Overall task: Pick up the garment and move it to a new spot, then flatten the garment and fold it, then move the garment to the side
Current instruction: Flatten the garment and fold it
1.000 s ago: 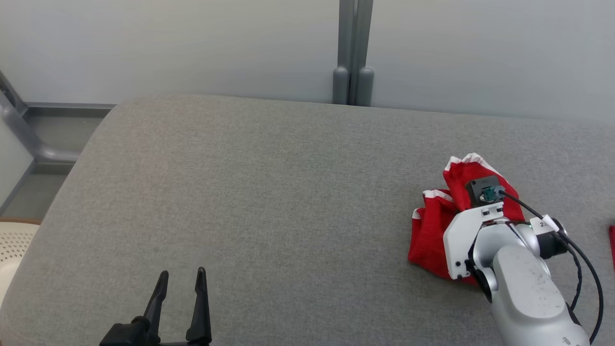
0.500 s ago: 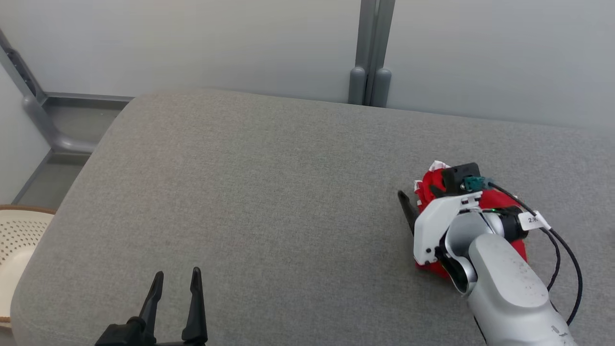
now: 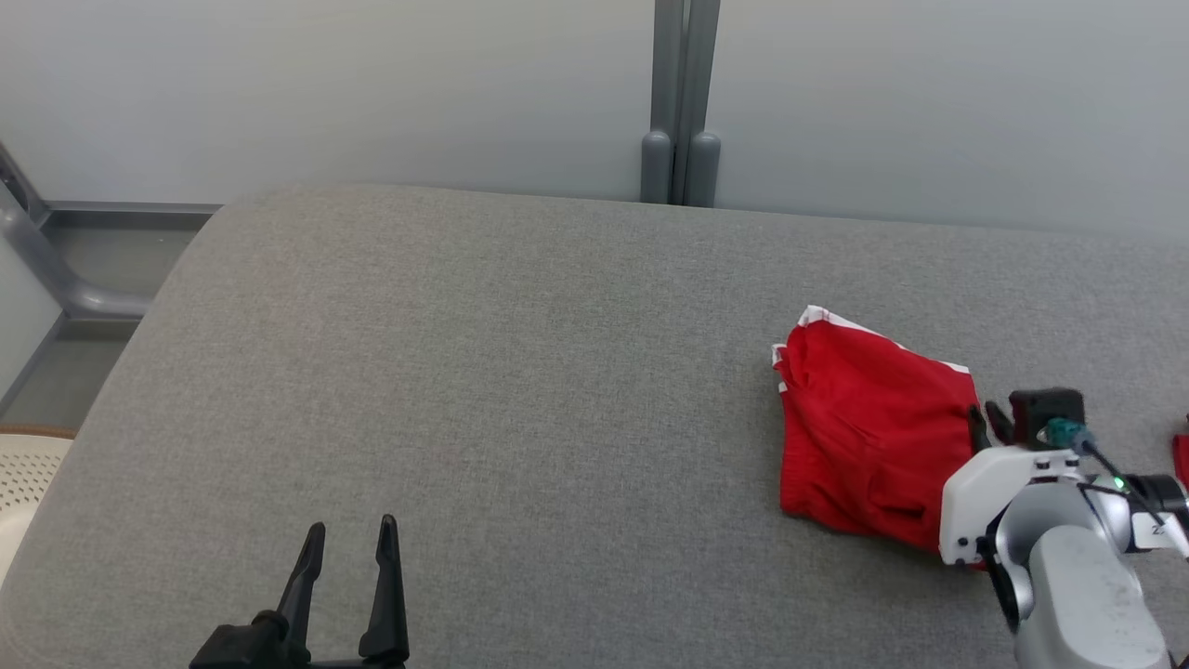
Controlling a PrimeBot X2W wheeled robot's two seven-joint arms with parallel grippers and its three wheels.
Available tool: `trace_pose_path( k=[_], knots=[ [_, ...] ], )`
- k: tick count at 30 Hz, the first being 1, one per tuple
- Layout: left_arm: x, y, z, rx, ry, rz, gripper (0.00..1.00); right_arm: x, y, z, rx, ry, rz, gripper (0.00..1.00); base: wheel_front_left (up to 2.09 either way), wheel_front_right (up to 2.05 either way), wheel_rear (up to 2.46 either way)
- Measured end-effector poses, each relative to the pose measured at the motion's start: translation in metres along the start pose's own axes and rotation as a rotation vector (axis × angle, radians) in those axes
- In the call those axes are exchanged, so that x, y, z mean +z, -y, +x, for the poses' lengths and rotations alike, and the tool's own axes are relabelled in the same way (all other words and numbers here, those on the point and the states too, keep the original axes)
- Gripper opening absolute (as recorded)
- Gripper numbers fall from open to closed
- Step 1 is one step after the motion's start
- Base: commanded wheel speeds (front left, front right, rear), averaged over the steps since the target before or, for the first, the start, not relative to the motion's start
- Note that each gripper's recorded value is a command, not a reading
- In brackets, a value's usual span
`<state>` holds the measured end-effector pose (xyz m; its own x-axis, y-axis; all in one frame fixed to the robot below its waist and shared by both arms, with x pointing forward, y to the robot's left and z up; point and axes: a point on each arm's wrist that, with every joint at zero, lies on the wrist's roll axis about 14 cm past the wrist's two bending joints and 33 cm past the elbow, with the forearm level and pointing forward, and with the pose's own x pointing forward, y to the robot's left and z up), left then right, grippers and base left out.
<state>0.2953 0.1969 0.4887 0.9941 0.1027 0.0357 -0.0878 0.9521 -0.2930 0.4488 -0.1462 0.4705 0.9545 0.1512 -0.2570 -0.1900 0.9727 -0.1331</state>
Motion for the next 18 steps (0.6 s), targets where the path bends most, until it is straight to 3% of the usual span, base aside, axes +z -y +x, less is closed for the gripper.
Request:
trace_pose_path(
  k=[7,13,16,17,18],
  knots=[
    [0.001,-0.004,0.000,0.012,0.002,0.002,1.00,-0.027,-0.077,0.000,0.202,-0.038,-0.038,0.00,0.00,0.00,0.00],
    [0.000,-0.003,0.000,0.005,0.001,0.005,1.00,-0.015,-0.169,-0.024,0.481,-0.010,0.077,0.00,0.00,0.00,0.00],
    [0.001,-0.001,0.002,-0.002,0.005,0.006,1.00,-0.010,-0.193,-0.039,0.565,-0.010,0.125,0.00,0.00,0.00,0.00],
    [0.002,-0.001,0.003,-0.001,0.006,0.007,1.00,-0.006,-0.198,-0.044,0.582,0.000,0.140,0.04,0.00,0.00,0.00],
    [0.002,-0.001,0.003,-0.001,0.006,0.009,1.00,-0.004,-0.199,-0.046,0.586,0.010,0.150,0.27,0.00,0.00,0.00]
  ],
)
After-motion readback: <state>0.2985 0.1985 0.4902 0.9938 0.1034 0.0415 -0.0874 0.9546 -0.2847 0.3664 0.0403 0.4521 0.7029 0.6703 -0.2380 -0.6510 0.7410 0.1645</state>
